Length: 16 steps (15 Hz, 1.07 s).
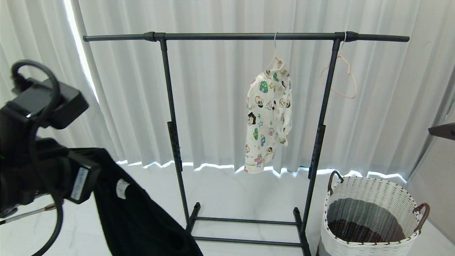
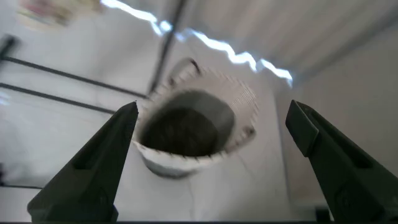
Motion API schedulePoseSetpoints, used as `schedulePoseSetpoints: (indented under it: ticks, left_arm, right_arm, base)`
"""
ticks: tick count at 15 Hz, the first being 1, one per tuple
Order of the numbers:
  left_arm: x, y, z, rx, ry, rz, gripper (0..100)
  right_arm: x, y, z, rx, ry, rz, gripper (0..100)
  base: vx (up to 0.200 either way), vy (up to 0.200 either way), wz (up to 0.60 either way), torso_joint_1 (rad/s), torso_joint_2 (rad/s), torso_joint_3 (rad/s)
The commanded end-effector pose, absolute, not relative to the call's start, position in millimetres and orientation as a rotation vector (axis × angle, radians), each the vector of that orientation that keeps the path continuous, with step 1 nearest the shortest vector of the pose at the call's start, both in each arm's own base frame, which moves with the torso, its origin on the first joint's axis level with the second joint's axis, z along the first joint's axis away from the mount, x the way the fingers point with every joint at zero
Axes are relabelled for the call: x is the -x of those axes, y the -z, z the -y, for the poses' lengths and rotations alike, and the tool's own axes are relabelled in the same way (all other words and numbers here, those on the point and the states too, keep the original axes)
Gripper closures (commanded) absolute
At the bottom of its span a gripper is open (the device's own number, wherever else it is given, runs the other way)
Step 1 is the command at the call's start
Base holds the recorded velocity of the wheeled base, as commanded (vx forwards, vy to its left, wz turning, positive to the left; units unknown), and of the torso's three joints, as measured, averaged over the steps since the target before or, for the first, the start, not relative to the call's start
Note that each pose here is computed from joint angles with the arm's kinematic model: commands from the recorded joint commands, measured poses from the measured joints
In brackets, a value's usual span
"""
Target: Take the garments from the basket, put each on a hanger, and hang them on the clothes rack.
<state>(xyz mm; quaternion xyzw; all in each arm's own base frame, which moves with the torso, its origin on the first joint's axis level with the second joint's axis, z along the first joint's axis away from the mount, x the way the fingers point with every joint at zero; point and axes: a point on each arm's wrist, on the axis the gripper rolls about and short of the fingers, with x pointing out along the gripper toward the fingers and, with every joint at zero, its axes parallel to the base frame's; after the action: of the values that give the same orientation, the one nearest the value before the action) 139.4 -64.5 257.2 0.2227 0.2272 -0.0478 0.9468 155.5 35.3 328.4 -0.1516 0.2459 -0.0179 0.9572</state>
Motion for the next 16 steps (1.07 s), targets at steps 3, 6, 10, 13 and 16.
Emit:
schedulePoseSetpoints:
  ticks: [3, 6, 10, 13, 16]
  left_arm:
    - [-105, -240, 10, -0.332, -0.109, -0.49, 100]
    - [-105, -236, 8, -0.33, -0.119, -0.505, 100]
    - [-105, -235, 9, -0.333, -0.108, -0.506, 100]
    - [-100, -233, 9, -0.333, -0.106, -0.501, 100]
    - [-97, -234, 9, -0.335, -0.096, -0.489, 100]
  right_arm:
    - [-145, -290, -25, 0.301, 0.092, -0.463, 0]
    - [-152, -285, -27, 0.287, 0.086, -0.414, 0]
    - [-165, -291, -31, 0.199, 0.069, -0.33, 0]
    - [-169, -300, -32, 0.148, 0.05, -0.3, 0]
    - [-179, -305, -34, 0.121, 0.053, -0.3, 0]
  base:
    - [0.0, 0.0, 0.0, 0.0, 0.0, 0.0]
    - [0.0, 0.0, 0.0, 0.0, 0.0, 0.0]
    - [0.0, 0.0, 0.0, 0.059, -0.19, -0.127]
    - [0.0, 0.0, 0.0, 0.154, -0.42, -0.277]
    - [0.0, 0.0, 0.0, 0.172, -0.46, -0.277]
